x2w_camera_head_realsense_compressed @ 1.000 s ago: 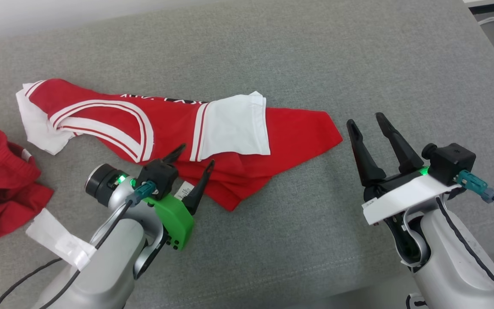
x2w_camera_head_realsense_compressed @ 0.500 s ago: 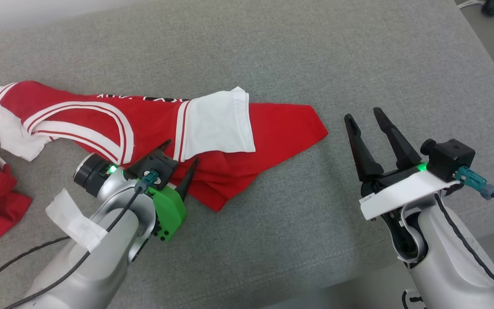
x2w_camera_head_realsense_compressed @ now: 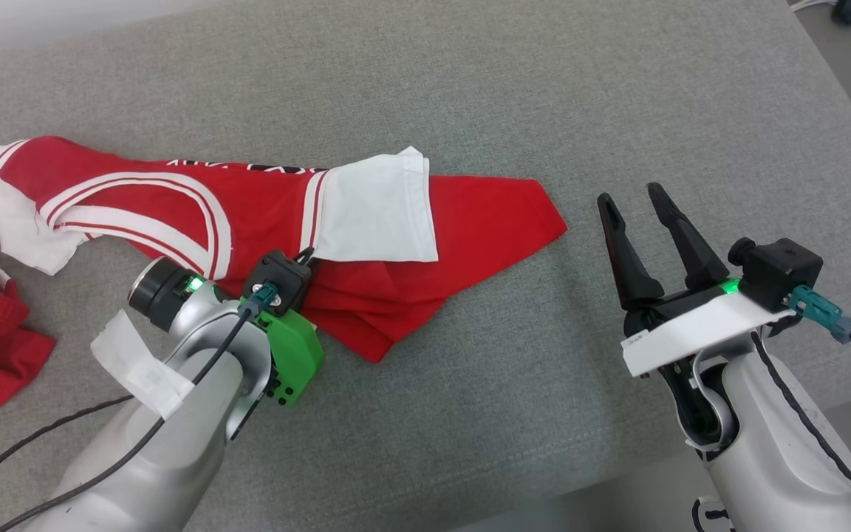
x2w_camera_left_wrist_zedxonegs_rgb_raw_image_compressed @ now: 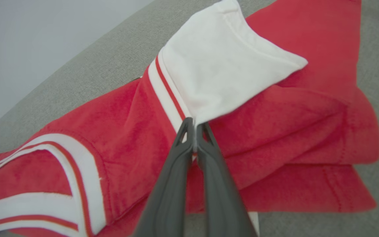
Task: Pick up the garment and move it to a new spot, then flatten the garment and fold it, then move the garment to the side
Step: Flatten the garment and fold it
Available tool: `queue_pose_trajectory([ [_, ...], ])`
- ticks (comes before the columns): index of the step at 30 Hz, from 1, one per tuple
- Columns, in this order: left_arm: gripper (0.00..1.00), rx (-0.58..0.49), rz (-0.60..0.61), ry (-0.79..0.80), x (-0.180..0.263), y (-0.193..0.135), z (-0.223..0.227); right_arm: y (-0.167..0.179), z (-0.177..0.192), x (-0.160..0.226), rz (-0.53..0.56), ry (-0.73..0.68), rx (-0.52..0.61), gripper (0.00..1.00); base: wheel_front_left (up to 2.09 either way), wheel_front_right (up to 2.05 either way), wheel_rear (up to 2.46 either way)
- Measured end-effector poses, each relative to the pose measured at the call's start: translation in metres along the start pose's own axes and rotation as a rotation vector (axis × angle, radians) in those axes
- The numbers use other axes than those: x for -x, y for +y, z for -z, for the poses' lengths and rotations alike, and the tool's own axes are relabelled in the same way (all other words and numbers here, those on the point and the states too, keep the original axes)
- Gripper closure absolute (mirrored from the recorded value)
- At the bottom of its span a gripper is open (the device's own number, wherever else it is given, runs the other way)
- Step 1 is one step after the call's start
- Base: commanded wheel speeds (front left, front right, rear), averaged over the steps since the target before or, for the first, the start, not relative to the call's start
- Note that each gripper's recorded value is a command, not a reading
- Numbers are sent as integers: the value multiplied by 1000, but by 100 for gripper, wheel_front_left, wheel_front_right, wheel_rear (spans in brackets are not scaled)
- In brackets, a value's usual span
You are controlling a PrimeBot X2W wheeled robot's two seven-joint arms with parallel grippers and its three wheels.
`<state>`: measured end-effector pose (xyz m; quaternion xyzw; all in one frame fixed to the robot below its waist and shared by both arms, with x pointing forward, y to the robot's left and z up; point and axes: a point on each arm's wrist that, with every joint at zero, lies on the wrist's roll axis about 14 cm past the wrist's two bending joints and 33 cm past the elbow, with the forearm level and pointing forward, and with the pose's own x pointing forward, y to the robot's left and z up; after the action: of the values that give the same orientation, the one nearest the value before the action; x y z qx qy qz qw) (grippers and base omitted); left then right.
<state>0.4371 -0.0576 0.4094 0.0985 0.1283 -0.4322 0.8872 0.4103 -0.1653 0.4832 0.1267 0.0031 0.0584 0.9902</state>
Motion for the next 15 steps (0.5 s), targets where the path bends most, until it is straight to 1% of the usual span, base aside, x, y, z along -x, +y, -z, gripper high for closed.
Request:
queue_pose_trajectory([
  [4, 100, 3, -10, -23, 0, 2, -5, 2, 0, -1, -4, -2, -1, 0, 0, 0, 0],
  [6, 100, 22, -22, -56, 0, 4, -13, 2, -1, -1, -6, -4, -2, 0, 0, 0, 0],
  [9, 100, 104, -57, -151, -1, 12, -40, -1, -4, -2, 2, -14, -1, 0, 0, 0, 0],
  [11, 100, 137, -81, -229, -1, 20, -63, 1, -5, -3, -3, -16, -1, 0, 0, 0, 0],
  [15, 100, 202, -138, -355, 7, 45, -102, 14, -1, -6, -45, -6, -6, 0, 0, 0, 0],
])
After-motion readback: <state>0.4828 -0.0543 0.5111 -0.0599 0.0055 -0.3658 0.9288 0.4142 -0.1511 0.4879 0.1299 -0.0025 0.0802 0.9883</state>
